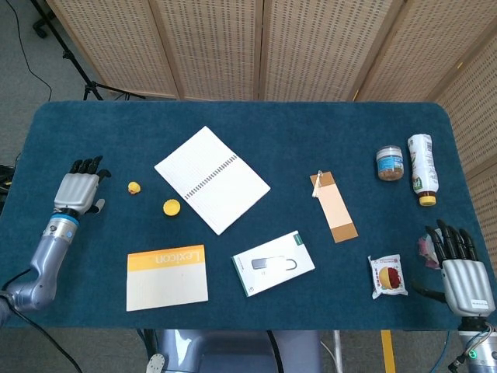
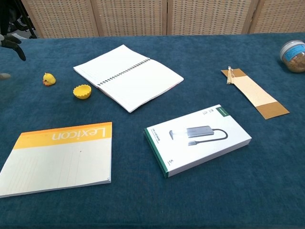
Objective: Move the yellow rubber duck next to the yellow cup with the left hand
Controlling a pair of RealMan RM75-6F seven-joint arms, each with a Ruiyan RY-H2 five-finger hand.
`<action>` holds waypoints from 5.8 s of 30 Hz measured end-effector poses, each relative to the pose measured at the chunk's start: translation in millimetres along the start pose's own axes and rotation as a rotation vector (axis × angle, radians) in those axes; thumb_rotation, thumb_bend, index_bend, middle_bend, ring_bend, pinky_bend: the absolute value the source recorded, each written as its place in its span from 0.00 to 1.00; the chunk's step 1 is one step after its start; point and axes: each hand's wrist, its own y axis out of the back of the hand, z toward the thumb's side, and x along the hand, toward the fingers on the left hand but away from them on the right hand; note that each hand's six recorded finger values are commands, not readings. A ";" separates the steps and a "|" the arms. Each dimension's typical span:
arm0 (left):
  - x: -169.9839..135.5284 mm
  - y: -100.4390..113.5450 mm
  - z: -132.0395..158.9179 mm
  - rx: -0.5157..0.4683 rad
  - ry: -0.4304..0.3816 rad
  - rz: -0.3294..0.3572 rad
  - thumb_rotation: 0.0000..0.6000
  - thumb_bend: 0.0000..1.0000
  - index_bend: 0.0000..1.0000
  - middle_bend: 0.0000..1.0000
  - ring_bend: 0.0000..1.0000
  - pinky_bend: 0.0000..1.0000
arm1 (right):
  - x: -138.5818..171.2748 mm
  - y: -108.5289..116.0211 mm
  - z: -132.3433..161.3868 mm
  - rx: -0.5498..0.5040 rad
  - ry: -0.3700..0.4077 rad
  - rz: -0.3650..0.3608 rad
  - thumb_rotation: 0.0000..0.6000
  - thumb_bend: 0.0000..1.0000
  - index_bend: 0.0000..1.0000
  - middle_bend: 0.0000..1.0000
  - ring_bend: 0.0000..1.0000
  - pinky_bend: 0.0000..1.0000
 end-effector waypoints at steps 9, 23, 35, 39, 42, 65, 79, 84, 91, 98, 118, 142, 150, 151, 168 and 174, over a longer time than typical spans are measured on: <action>21.1 -14.3 13.4 -0.025 0.001 -0.028 1.00 0.38 0.29 0.00 0.00 0.00 | -1.4 0.4 -1.1 -0.008 0.001 -0.003 1.00 0.00 0.00 0.00 0.00 0.00; 26.1 -11.5 27.6 -0.058 -0.031 -0.015 1.00 0.38 0.29 0.00 0.00 0.00 | -1.1 1.9 -1.0 -0.013 0.005 -0.015 1.00 0.00 0.00 0.00 0.00 0.00; 35.3 -21.5 33.4 -0.059 -0.021 -0.034 1.00 0.39 0.30 0.00 0.00 0.00 | -1.0 2.7 -1.5 -0.017 0.005 -0.021 1.00 0.00 0.00 0.00 0.00 0.00; 38.0 -23.3 37.4 -0.059 -0.023 -0.031 1.00 0.39 0.32 0.00 0.00 0.00 | -1.1 3.0 -1.9 -0.018 0.004 -0.022 1.00 0.00 0.00 0.00 0.00 0.00; 38.8 -22.8 38.8 -0.058 -0.025 -0.026 1.00 0.40 0.33 0.00 0.00 0.00 | -1.0 3.0 -1.8 -0.018 0.005 -0.022 1.00 0.00 0.00 0.00 0.00 0.00; 48.2 -26.6 53.1 -0.055 -0.030 -0.015 1.00 0.42 0.36 0.00 0.00 0.00 | -0.5 3.8 -1.7 -0.019 0.009 -0.028 1.00 0.00 0.00 0.00 0.00 0.00; 49.0 -32.4 58.5 -0.045 -0.031 -0.025 1.00 0.43 0.38 0.00 0.00 0.00 | 0.7 6.3 -2.3 -0.025 0.011 -0.041 1.00 0.00 0.00 0.00 0.00 0.00; 48.9 -32.6 58.4 -0.040 -0.030 -0.024 1.00 0.44 0.39 0.00 0.00 0.00 | 0.8 6.6 -2.8 -0.027 0.011 -0.043 1.00 0.00 0.00 0.00 0.00 0.00; 48.8 -29.6 53.0 -0.027 -0.020 -0.021 1.00 0.44 0.39 0.00 0.00 0.00 | 0.9 6.5 -2.8 -0.027 0.011 -0.043 1.00 0.00 0.00 0.00 0.00 0.00; 48.1 -29.0 49.1 -0.015 -0.011 -0.024 1.00 0.45 0.39 0.00 0.00 0.00 | 1.4 7.4 -3.0 -0.030 0.011 -0.047 1.00 0.00 0.00 0.00 0.00 0.00; 50.4 -29.7 53.0 -0.041 -0.011 0.004 1.00 0.51 0.54 0.00 0.00 0.00 | 2.3 8.5 -2.4 -0.036 0.021 -0.057 1.00 0.00 0.00 0.00 0.00 0.00; 12.6 19.2 104.0 -0.042 -0.179 0.124 1.00 0.51 0.55 0.00 0.00 0.00 | 4.7 10.5 -2.4 -0.040 0.023 -0.063 1.00 0.00 0.00 0.00 0.00 0.00; 1.9 16.8 125.7 0.051 -0.226 0.135 1.00 0.51 0.55 0.00 0.00 0.00 | 5.7 13.1 -4.5 -0.051 0.022 -0.072 1.00 0.00 0.00 0.00 0.00 0.00; 0.8 15.5 128.2 0.069 -0.232 0.138 1.00 0.51 0.55 0.00 0.00 0.00 | 5.8 13.6 -4.8 -0.053 0.022 -0.073 1.00 0.00 0.00 0.00 0.00 0.00; -10.4 -6.7 142.2 0.203 -0.259 0.137 1.00 0.51 0.55 0.00 0.00 0.00 | 7.4 16.5 -5.9 -0.060 0.025 -0.088 1.00 0.00 0.00 0.00 0.00 0.00; -8.5 -13.0 143.7 0.208 -0.258 0.132 1.00 0.51 0.55 0.00 0.00 0.00 | 7.2 16.5 -6.3 -0.061 0.023 -0.088 1.00 0.00 0.00 0.00 0.00 0.00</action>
